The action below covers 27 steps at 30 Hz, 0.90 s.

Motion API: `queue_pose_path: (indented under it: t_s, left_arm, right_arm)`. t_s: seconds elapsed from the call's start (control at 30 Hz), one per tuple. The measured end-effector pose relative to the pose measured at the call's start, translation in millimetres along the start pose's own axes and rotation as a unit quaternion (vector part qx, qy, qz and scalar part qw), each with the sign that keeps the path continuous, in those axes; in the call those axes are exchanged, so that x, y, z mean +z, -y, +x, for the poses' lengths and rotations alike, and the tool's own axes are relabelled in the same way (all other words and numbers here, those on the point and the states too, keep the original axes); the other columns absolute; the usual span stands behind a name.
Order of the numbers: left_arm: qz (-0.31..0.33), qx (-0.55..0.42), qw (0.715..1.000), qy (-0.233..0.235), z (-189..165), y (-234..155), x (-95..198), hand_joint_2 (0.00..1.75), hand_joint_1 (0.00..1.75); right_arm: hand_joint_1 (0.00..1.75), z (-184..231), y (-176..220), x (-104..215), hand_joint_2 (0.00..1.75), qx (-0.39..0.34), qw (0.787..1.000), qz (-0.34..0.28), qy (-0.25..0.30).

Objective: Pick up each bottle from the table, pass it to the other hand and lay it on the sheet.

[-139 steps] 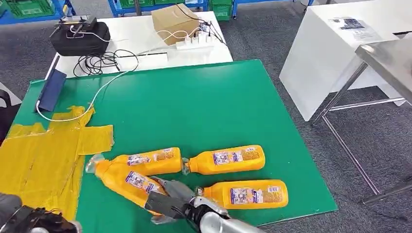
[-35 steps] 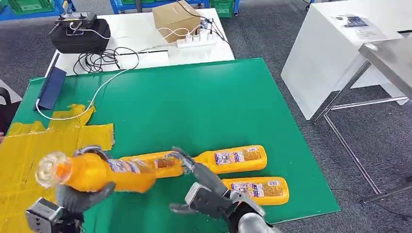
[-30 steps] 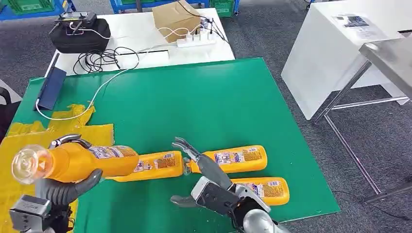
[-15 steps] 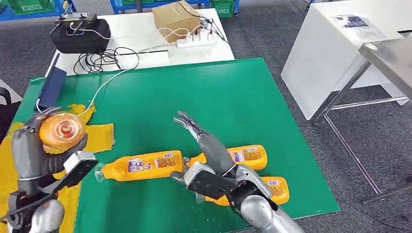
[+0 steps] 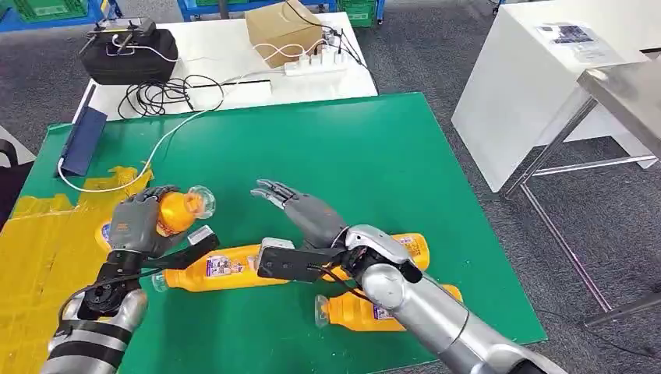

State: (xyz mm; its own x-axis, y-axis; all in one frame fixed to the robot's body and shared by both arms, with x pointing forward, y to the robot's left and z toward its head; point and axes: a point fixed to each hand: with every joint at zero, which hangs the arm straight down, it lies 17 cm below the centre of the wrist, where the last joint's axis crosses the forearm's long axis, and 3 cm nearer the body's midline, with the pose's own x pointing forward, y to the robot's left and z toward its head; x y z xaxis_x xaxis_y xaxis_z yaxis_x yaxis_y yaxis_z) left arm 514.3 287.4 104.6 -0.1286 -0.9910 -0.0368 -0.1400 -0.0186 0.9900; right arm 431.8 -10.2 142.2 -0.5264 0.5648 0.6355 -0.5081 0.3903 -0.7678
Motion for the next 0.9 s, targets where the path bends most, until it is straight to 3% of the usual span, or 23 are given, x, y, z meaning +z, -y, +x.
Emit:
queue_pose_path:
  t_s: [0.27,0.3,0.33,0.53,0.9]
  left_arm:
    - [-0.127,-0.072,0.989,-0.038,-25,64,-11,1.75,1.75]
    - [-0.138,-0.08,0.986,-0.04,-28,69,-11,1.75,1.27]
    - [-0.146,-0.085,0.985,-0.041,-30,73,-11,1.75,0.0]
    - [-0.193,-0.126,0.971,-0.061,-44,89,-10,1.75,0.0]
    - [-0.239,-0.158,0.957,-0.051,-55,87,-22,1.75,0.0]
  right_arm:
    - [0.0,-23,-35,-18,1.75,-0.033,0.995,0.081,-0.048]
    - [0.0,-26,-39,-20,1.75,-0.036,0.994,0.086,-0.053]
    - [0.0,-29,-43,-21,1.75,-0.038,0.993,0.091,-0.059]
    - [0.0,-46,-59,-26,1.75,-0.045,0.989,0.112,-0.087]
    - [0.0,-74,-98,-26,1.75,-0.066,0.978,0.143,-0.139]
